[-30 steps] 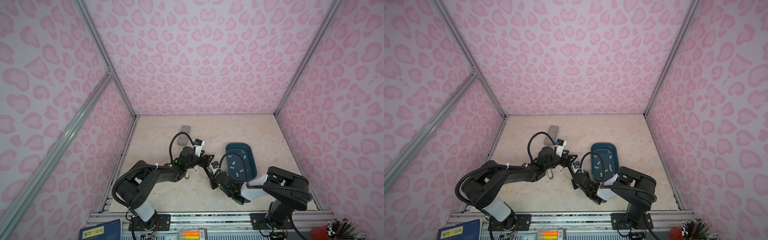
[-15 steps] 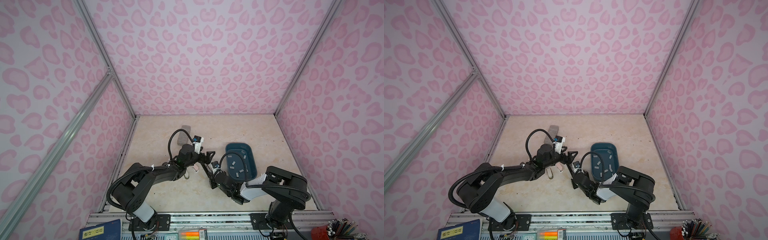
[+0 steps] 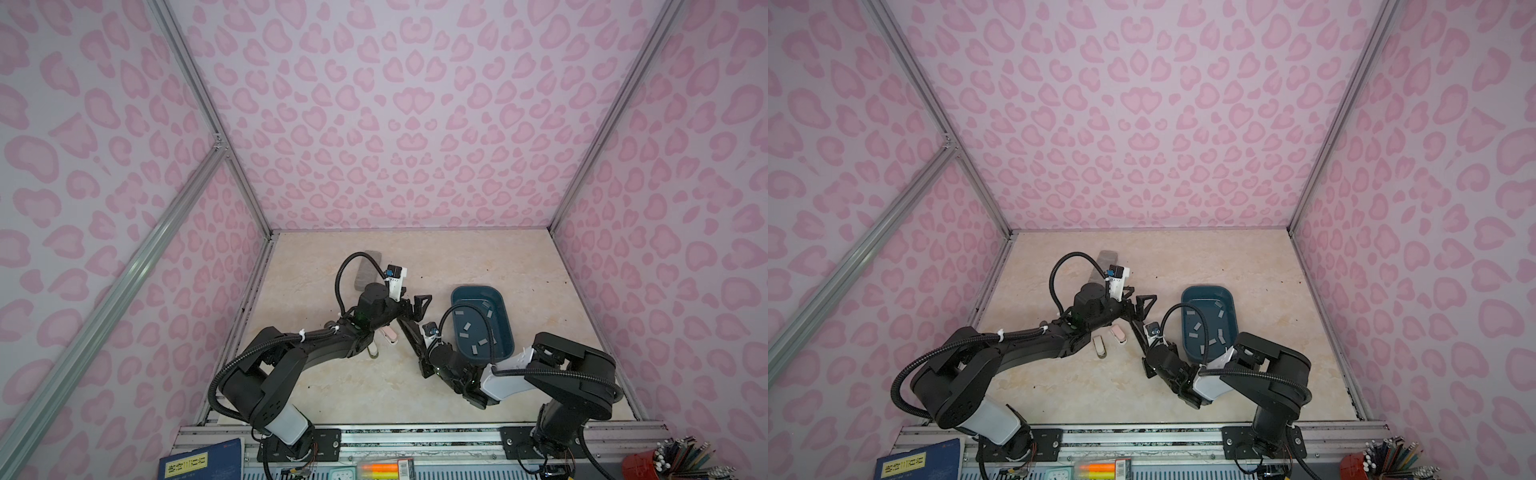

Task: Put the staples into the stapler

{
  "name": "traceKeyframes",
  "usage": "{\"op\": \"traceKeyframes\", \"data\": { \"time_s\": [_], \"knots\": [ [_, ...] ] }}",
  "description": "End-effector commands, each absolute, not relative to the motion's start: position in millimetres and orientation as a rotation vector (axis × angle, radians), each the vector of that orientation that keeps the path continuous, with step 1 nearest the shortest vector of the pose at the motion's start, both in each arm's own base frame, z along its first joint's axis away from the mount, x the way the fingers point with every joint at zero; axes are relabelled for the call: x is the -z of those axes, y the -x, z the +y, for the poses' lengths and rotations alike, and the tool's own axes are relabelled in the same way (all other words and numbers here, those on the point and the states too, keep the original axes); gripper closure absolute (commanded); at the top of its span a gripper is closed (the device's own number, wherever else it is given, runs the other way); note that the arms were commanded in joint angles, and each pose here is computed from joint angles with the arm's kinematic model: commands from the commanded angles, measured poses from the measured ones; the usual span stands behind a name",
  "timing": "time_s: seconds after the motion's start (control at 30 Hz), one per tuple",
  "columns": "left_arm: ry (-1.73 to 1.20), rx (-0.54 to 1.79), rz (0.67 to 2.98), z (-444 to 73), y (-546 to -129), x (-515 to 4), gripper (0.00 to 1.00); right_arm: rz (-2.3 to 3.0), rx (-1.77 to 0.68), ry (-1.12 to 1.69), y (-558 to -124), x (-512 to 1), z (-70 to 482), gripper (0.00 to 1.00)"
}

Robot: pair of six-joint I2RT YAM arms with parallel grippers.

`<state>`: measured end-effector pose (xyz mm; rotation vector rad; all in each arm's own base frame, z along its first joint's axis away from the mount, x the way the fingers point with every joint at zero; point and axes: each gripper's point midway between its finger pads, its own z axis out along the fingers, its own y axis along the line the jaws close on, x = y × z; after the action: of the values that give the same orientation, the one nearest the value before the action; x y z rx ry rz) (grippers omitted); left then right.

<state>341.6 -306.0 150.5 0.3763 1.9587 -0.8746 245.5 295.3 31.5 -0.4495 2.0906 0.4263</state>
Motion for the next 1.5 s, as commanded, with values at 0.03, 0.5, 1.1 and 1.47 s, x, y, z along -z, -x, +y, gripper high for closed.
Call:
{"op": "traceKeyframes", "data": {
  "time_s": [0.03, 0.5, 1.1, 1.47],
  "knots": [
    [-0.318, 0.834, 1.957, -292.0, -341.0, -148.0, 0.01, 2.094, -0.419, 0.432, -243.8, -36.2, 288.5, 0.65],
    [-0.383, 0.84, 1.999, -285.4, -314.1, -120.6, 0.11, 2.027, -0.501, 0.413, -235.5, -89.0, 287.3, 0.62],
    [-0.469, 0.802, 2.052, -297.6, -302.2, -89.2, 0.22, 2.109, -0.451, 0.397, -246.5, -62.1, 292.9, 0.82],
    [-0.47, 0.785, 2.064, -296.4, -302.6, -81.4, 0.23, 2.162, -0.454, 0.384, -240.9, -32.3, 289.3, 0.85]
  ]
}}
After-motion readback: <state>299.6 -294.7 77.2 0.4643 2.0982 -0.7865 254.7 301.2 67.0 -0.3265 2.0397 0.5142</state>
